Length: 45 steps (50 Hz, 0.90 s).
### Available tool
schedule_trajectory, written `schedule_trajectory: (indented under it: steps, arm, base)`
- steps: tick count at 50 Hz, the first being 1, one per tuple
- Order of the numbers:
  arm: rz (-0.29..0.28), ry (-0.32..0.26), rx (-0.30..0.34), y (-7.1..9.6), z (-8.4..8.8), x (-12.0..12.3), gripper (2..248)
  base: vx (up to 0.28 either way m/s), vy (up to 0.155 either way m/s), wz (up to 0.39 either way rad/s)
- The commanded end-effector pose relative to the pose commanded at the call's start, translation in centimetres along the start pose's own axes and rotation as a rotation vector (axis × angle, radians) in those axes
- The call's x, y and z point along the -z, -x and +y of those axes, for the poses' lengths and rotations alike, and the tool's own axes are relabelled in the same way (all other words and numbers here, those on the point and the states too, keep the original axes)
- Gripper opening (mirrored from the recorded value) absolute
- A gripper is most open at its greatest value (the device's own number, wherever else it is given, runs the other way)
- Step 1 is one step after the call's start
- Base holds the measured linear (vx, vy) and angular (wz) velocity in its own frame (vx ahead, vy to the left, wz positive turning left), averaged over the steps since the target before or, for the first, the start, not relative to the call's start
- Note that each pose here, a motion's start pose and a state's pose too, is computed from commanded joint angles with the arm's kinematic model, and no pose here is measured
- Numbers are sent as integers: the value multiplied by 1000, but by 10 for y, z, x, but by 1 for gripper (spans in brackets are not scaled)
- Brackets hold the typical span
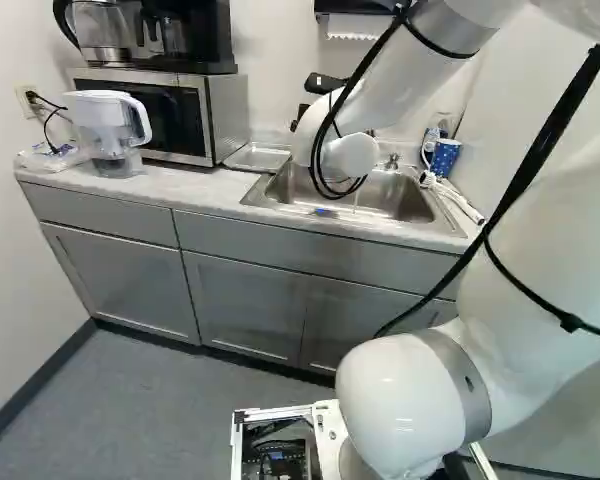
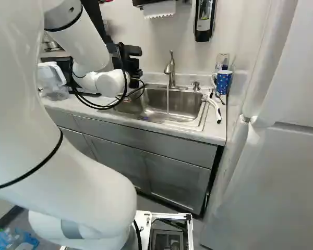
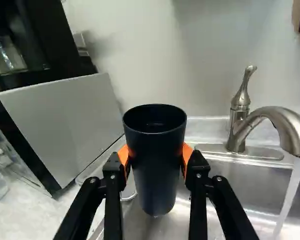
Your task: Rinse the cup and place it in the tray
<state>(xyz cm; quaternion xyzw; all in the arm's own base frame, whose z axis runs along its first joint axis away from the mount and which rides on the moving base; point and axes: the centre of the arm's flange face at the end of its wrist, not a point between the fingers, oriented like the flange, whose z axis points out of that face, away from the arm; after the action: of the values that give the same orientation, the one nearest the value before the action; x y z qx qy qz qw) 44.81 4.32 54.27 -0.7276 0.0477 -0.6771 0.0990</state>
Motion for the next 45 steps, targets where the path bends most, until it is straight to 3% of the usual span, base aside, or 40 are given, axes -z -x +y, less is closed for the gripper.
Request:
schedule_trajectory:
  steps: [45]
  arm:
    - [0,0,-472,0,0,0,121]
  base:
    - [0,0,0]
